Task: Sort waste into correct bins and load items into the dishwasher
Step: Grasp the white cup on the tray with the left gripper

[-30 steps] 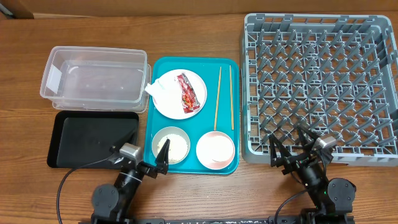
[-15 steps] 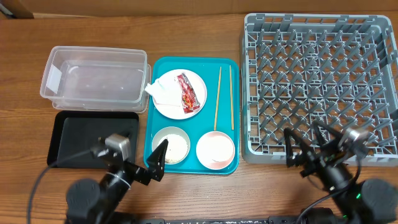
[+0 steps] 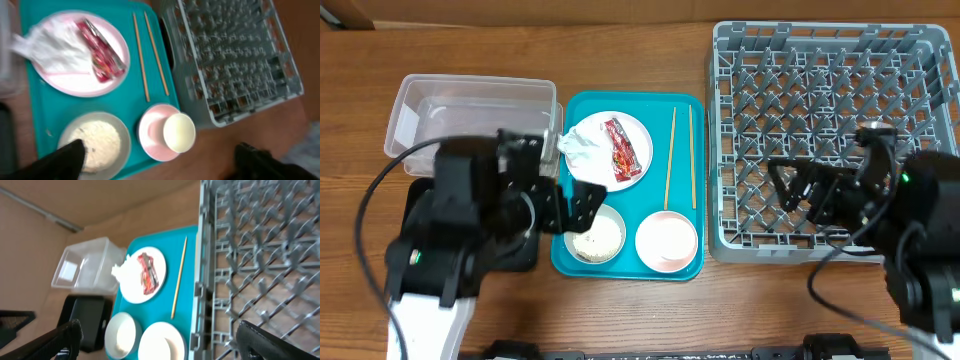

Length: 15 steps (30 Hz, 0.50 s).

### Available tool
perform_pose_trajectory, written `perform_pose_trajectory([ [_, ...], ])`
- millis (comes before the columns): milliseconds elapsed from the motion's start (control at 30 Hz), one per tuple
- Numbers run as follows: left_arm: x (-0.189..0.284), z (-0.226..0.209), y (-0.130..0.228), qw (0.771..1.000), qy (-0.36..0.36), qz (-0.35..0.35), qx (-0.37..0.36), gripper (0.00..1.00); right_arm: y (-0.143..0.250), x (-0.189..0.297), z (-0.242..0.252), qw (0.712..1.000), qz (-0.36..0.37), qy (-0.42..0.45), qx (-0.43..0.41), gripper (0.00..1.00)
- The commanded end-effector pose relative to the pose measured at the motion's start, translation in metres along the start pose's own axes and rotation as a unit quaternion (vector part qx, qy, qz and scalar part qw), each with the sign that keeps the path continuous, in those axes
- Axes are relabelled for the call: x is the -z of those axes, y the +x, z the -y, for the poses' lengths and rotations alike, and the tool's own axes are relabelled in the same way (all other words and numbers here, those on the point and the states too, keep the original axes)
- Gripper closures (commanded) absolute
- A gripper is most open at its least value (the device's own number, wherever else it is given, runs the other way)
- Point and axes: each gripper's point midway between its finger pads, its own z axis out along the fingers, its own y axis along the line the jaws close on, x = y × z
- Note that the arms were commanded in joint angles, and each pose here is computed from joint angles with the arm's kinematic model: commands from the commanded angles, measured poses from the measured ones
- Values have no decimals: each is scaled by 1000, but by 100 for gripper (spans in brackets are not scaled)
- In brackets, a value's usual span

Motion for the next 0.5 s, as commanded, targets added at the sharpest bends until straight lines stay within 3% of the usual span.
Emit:
perform_pose_trajectory([
  [0, -33, 11, 24, 995, 22, -94, 24, 20, -4, 1, -10, 1000, -6, -25, 5, 0],
  [133, -88, -7, 56, 980, -86, -177, 10, 29, -1, -1, -8, 1000, -16, -21, -10, 0],
  [367, -167, 0, 93, 959, -140, -239, -53, 30, 5, -1, -6, 999, -26, -17, -16, 0],
  [467, -184, -12, 105, 950, -174, -256, -34, 39, 7, -1, -5, 999, -31, -15, -19, 0],
])
